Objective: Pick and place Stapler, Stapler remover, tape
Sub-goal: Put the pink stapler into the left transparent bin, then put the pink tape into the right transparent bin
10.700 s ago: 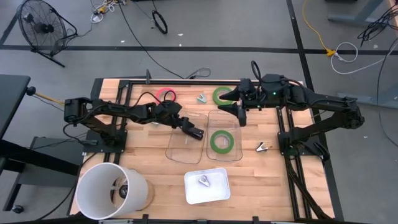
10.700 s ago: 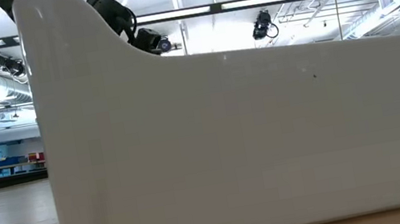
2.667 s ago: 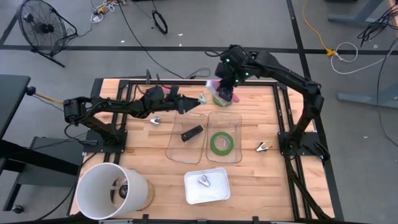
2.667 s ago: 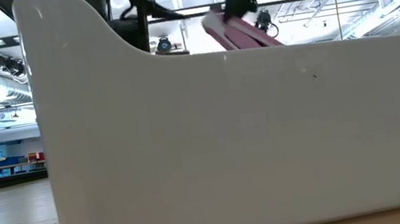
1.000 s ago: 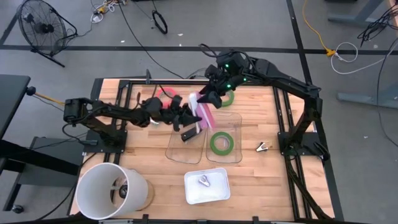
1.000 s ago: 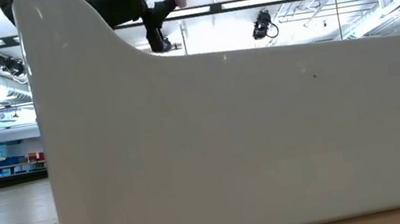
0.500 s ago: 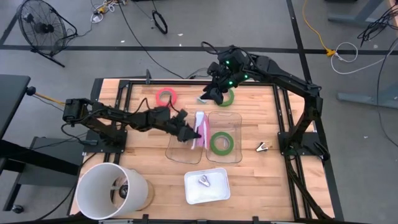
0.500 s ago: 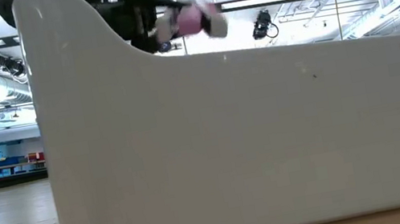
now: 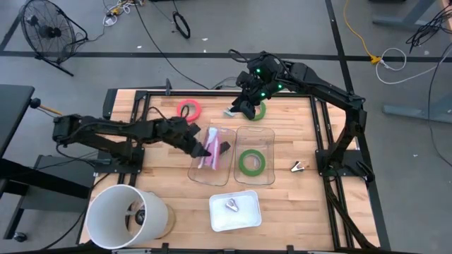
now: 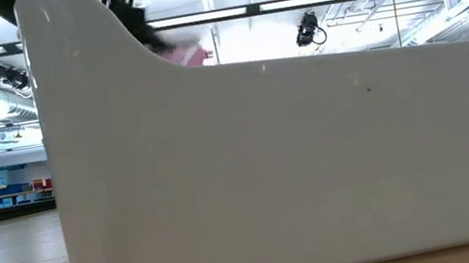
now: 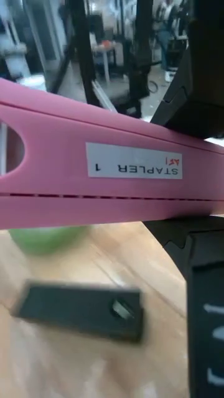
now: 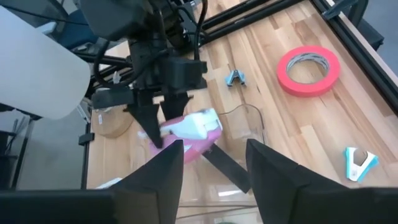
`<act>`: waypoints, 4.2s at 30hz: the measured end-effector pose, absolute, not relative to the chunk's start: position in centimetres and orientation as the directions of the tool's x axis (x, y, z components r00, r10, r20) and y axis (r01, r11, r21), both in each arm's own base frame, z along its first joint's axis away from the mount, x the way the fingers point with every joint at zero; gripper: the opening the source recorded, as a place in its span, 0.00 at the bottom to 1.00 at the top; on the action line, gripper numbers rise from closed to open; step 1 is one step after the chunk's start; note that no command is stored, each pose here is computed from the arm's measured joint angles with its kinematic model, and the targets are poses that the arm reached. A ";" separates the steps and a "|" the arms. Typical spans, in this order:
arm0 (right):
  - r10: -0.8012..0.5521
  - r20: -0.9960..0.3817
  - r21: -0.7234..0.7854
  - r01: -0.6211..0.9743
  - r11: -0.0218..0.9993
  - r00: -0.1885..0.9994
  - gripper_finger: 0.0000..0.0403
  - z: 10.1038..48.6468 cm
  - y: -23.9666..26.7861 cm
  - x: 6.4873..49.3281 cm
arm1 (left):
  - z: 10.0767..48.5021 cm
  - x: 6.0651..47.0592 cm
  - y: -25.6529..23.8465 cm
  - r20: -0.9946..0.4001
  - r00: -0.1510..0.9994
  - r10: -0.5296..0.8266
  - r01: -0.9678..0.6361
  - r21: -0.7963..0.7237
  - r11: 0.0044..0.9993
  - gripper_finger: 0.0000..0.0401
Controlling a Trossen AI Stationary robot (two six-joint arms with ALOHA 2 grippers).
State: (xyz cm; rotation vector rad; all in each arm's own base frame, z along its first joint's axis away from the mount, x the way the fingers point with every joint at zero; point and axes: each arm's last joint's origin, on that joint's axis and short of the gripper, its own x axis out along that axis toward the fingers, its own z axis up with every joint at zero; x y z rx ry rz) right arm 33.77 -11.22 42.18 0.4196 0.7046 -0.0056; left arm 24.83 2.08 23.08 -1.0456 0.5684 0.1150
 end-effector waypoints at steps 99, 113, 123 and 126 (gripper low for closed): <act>-0.101 -0.741 0.176 0.338 0.925 0.664 0.41 41.4 -11.9 33.0 | 20.5 20.5 14.5 -0.642 0.734 0.222 -0.660 -0.596 0.457 0.90; -0.112 -0.715 0.208 0.362 0.909 0.691 0.41 41.6 -12.0 33.3 | 18.7 18.5 14.5 -0.828 0.393 0.400 -0.566 0.125 0.815 0.90; -0.119 -0.682 0.271 0.400 0.875 0.722 0.41 42.0 -12.0 33.6 | 17.6 18.8 15.2 -0.840 0.305 0.450 -0.420 0.305 0.855 0.90; -0.112 -0.681 0.274 0.394 0.877 0.724 0.41 42.0 -11.6 33.8 | 16.4 19.0 15.4 -0.866 0.277 0.415 -0.372 0.302 0.878 0.90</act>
